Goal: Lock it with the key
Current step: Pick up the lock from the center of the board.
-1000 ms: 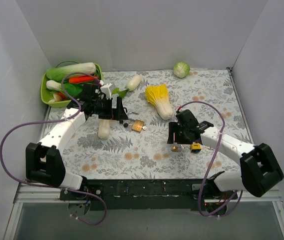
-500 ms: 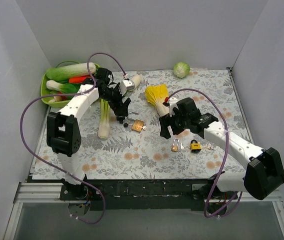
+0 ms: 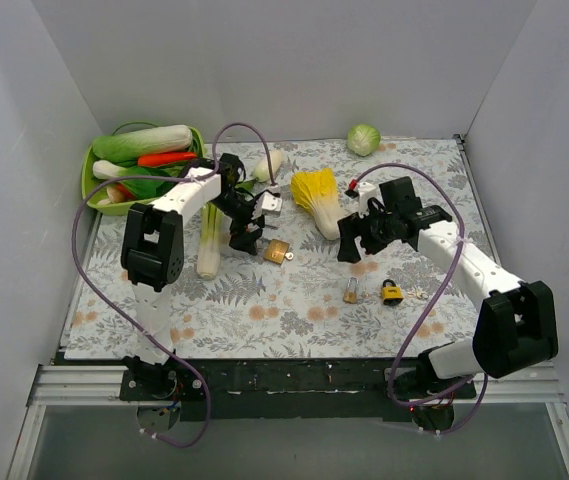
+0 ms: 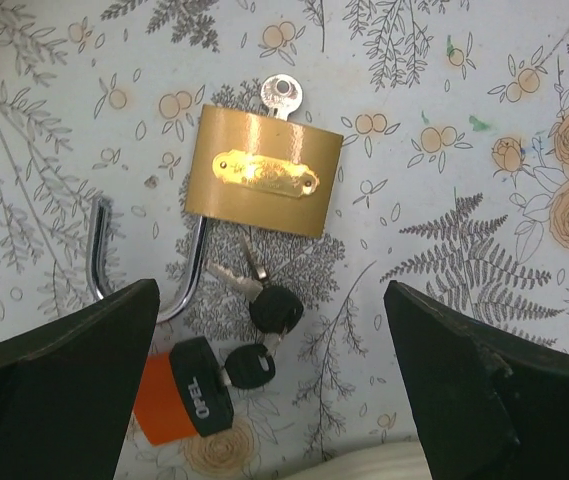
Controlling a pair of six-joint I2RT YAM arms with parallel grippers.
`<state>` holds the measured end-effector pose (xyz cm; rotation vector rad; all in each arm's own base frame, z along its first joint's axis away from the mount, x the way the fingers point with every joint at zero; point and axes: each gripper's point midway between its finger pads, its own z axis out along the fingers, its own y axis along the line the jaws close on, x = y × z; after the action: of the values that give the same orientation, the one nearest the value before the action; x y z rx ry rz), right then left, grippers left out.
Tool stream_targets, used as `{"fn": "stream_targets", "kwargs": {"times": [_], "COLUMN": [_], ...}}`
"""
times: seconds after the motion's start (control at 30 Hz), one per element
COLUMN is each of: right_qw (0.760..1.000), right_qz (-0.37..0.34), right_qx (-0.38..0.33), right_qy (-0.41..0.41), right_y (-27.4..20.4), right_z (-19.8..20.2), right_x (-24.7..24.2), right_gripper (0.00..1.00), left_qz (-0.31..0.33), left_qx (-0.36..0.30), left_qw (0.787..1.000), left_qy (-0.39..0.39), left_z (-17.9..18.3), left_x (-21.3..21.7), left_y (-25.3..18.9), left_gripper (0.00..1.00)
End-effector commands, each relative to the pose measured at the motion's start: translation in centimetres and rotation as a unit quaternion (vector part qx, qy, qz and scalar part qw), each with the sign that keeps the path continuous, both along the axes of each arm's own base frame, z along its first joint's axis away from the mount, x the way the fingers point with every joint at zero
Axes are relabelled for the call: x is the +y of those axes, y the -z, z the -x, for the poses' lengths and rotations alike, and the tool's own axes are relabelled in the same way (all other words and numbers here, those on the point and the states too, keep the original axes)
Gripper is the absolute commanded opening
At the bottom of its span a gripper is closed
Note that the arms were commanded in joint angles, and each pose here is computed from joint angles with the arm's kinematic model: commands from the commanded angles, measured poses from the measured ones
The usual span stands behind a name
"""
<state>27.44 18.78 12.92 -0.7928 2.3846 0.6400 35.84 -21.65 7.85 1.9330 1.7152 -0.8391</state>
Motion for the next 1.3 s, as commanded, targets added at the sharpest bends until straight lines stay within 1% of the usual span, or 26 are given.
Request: {"fn": "stream_targets", "kwargs": {"times": [0.0, 0.17, 0.27, 0.47, 0.6, 0.63, 0.7, 0.73, 0.77, 0.8, 0.83, 0.87, 0.93, 1.07, 1.1, 1.17, 1.2, 1.27], "right_qw": [0.999, 0.998, 0.998, 0.998, 0.998, 0.998, 0.998, 0.998, 0.998, 0.998, 0.998, 0.998, 0.997, 0.995, 0.993, 0.991, 0.990, 0.988], "right_qz": [-0.043, -0.060, -0.064, -0.061, -0.062, -0.063, -0.063, -0.062, -0.061, -0.061, -0.061, -0.062, -0.066, -0.086, -0.098, -0.110, -0.121, -0.131], "right_qx": [0.018, 0.015, 0.014, 0.018, 0.023, 0.024, 0.024, 0.023, 0.022, 0.024, 0.023, 0.024, 0.030, 0.054, 0.065, 0.072, 0.072, 0.076], "right_qy": [-0.003, 0.002, 0.004, 0.016, 0.018, 0.018, 0.019, 0.019, 0.019, 0.020, 0.020, 0.019, 0.020, 0.026, 0.018, 0.012, 0.009, 0.006], "right_y": [-1.9, -3.2, -3.5, -3.5, -3.3, -3.3, -3.3, -3.4, -3.4, -3.3, -3.4, -3.3, -3.1, -3.0, -3.0, -3.3, -3.5, -3.6], "right_z": [-0.7, -1.5, -1.7, -1.8, -2.0, -2.0, -2.0, -2.1, -2.1, -2.1, -2.1, -2.1, -1.9, -1.6, -1.2, -1.0, -1.0, -0.8], "right_x": [-0.2, -0.2, -0.2, -1.0, -1.2, -1.2, -1.2, -1.2, -1.2, -1.3, -1.3, -1.2, -1.1, -0.5, -0.1, 0.3, 0.6, 0.9], "right_gripper": [0.91, 0.91, 0.91, 0.91, 0.91, 0.91, 0.91, 0.91, 0.91, 0.91, 0.91, 0.92, 0.92, 0.92, 0.93, 0.93, 0.93, 0.94], "left_qz": [0.023, 0.010, 0.004, -0.016, -0.034, -0.042, -0.052, -0.056, -0.061, -0.062, -0.065, -0.068, -0.065, -0.035, -0.031, -0.016, -0.008, 0.004], "left_qx": [-0.043, -0.063, -0.056, -0.028, -0.038, -0.042, -0.043, -0.047, -0.044, -0.044, -0.045, -0.044, -0.047, -0.057, -0.056, -0.076, -0.081, -0.095], "left_qw": [0.997, 0.996, 0.996, 0.996, 0.996, 0.995, 0.994, 0.994, 0.993, 0.993, 0.993, 0.992, 0.992, 0.994, 0.995, 0.994, 0.994, 0.993], "left_qy": [0.056, 0.064, 0.067, 0.085, 0.079, 0.081, 0.083, 0.084, 0.087, 0.089, 0.092, 0.094, 0.096, 0.089, 0.079, 0.075, 0.074, 0.064], "left_z": [-0.3, -0.8, -0.8, 1.5, 1.9, 2.0, 2.4, 2.4, 2.6, 2.7, 2.8, 3.0, 3.2, 3.1, 2.9, 2.4, 2.2, 1.9], "left_x": [-2.8, -4.1, -4.4, -4.2, -3.8, -3.7, -3.4, -3.4, -3.2, -3.2, -3.2, -3.1, -3.3, -4.9, -5.2, -6.1, -6.5, -7.3], "left_y": [0.1, 2.7, 3.8, 6.1, 7.3, 7.6, 7.9, 7.9, 8.0, 7.9, 7.8, 7.9, 7.5, 5.6, 5.1, 3.5, 2.9, 1.3], "left_gripper": [0.98, 0.98, 0.98, 0.98, 0.97, 0.93, 0.87, 0.83, 0.71, 0.62, 0.57, 0.49, 0.44, 0.34, 0.30, 0.26, 0.21, 0.18]}}
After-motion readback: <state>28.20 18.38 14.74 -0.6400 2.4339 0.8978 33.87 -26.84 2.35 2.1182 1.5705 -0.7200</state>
